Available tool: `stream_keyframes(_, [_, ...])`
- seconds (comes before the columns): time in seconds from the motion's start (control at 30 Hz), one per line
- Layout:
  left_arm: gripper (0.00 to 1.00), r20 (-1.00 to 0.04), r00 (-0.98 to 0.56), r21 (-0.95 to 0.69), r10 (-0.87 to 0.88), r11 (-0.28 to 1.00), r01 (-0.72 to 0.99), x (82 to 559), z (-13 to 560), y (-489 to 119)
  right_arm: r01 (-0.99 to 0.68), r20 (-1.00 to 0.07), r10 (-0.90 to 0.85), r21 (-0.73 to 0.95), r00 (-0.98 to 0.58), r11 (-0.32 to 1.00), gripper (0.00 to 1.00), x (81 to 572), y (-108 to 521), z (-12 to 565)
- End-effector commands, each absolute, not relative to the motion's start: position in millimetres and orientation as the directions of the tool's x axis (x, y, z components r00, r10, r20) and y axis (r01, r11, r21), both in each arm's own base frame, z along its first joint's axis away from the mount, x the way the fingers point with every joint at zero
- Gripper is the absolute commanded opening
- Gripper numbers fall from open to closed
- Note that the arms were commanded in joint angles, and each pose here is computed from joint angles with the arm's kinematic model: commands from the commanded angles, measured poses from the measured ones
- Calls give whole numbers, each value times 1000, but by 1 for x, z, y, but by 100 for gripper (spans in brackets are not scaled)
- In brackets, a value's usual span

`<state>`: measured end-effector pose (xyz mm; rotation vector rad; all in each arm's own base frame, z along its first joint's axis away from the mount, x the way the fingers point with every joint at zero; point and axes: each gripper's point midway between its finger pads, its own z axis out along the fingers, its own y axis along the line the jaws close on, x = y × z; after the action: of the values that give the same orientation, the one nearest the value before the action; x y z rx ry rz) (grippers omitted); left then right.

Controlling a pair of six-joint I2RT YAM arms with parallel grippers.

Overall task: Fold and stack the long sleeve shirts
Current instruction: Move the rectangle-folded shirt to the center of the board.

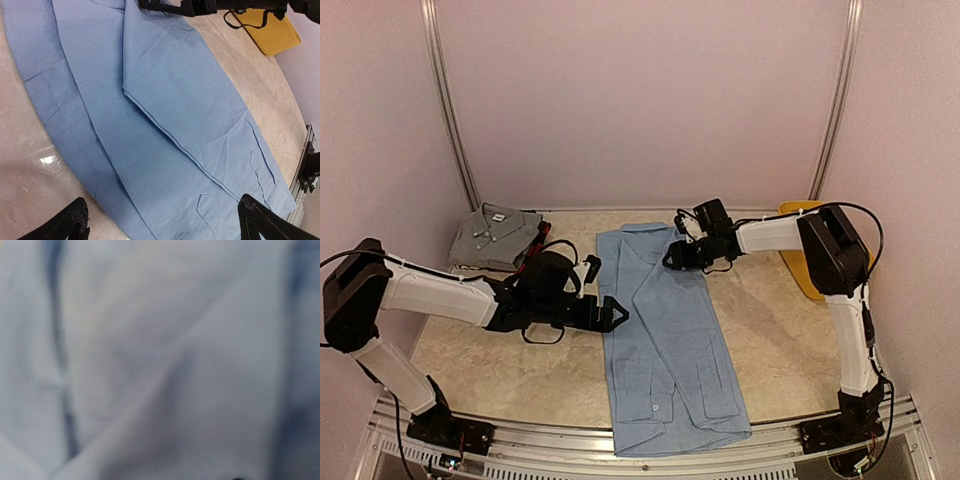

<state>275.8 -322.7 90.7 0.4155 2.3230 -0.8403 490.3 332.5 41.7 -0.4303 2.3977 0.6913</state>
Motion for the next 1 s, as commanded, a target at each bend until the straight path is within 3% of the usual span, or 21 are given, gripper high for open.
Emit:
stream_keyframes(0.0, [99, -624, -776, -502, 93, 713, 489, 265, 84, -348, -360, -616, -43, 400, -786, 843, 57, 515, 309, 34])
stream_keyframes(0.33, [98, -583, -797, -520, 160, 680, 517, 245, 68, -382, -316, -602, 10, 434, -799, 844, 56, 547, 301, 18])
stream_keyframes(0.7, [97, -482, -863, -478, 147, 782, 401, 284, 19, -363, -242, -594, 78, 440, -801, 865, 56, 570, 265, 14])
stream_keyframes(0.97, [97, -509, -850, -465, 138, 786, 406, 332, 18, -362, -215, -596, 104, 439, -796, 872, 56, 589, 243, 8])
